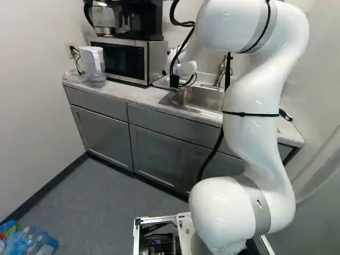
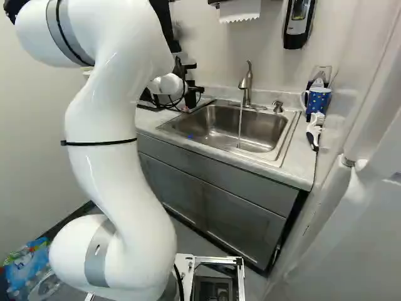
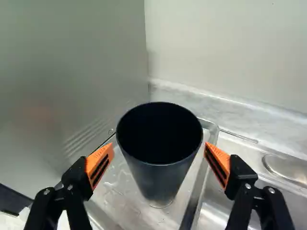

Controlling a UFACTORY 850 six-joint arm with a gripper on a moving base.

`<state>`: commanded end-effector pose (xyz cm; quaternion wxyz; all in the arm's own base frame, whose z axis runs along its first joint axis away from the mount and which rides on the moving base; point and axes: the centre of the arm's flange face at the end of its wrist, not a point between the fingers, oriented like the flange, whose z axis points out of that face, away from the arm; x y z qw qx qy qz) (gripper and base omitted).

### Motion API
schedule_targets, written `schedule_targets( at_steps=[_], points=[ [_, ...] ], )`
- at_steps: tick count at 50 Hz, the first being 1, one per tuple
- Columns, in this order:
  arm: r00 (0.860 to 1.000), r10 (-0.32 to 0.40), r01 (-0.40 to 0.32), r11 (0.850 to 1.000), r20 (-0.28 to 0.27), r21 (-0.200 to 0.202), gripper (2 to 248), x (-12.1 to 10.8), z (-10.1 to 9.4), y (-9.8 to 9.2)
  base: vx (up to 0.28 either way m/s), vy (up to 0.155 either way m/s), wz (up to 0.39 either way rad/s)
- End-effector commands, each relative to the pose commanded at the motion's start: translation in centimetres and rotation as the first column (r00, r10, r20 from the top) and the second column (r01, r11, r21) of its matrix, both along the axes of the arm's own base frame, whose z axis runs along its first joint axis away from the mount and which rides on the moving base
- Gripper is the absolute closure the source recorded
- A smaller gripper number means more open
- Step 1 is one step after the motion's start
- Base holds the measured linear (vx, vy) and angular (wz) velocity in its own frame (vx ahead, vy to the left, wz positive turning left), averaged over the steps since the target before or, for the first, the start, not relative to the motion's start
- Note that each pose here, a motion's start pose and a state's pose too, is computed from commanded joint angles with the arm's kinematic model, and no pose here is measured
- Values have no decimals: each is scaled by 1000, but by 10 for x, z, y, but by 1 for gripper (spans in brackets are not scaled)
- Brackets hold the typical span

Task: Rinse the cup and place it in the tray

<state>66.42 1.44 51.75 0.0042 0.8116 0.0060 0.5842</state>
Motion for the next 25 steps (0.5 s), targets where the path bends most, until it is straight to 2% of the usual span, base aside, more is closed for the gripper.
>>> schedule_targets(
  at_steps=[25],
  points=[
    [999,0,0,1000,46,1,3,-3,28,0,0,0,0]
  ],
)
